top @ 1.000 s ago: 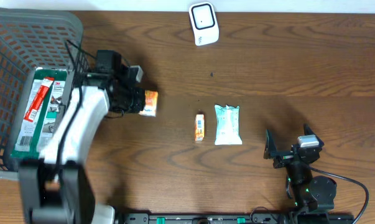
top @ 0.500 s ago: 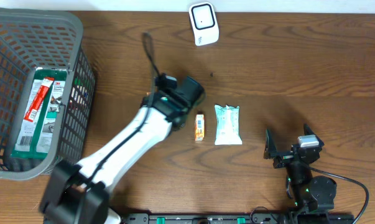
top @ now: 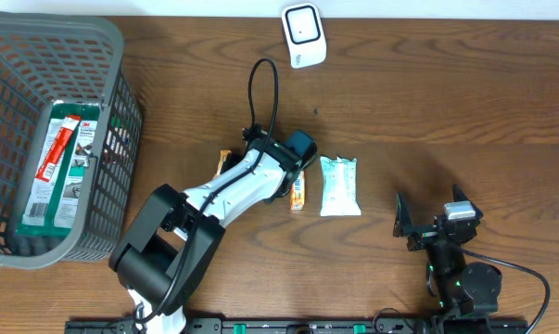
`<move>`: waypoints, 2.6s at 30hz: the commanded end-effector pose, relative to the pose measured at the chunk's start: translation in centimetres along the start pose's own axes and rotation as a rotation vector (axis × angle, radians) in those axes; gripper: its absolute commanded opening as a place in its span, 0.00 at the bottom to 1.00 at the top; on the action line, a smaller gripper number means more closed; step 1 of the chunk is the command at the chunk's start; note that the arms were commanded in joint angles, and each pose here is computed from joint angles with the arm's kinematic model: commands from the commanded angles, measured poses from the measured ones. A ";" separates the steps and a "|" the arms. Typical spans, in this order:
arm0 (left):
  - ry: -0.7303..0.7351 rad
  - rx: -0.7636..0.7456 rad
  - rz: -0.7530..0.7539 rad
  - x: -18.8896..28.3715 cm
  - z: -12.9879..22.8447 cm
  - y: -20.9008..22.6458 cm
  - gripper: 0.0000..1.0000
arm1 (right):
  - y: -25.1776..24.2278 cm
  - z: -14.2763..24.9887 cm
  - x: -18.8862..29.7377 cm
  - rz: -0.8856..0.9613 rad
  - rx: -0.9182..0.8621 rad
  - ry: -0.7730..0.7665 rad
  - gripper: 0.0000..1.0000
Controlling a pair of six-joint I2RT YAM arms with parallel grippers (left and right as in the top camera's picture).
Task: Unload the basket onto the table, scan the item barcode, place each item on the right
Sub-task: 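Open the left gripper and move it back over the basket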
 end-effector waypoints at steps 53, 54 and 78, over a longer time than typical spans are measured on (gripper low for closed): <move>-0.040 -0.049 0.106 1.5 -0.4 -4.3 0.22 | 0.2 0.2 0.0 -0.009 0.005 0.006 0.99; -0.040 -0.049 0.106 1.5 -0.4 -4.3 0.22 | 0.2 0.2 0.0 -0.009 0.005 0.006 0.99; -0.182 0.096 0.238 6.7 -2.6 -1.4 0.32 | 0.2 0.2 0.0 -0.009 0.005 0.006 0.99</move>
Point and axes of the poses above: each gripper's point midway between its finger pads, its own x axis back along the fingers, its own y axis along the line the jaws close on, z = x × y, the point moved 2 cm from there along x, back along the fingers, and after that the axes turned 11 degrees about -x, right-handed, at the moved point
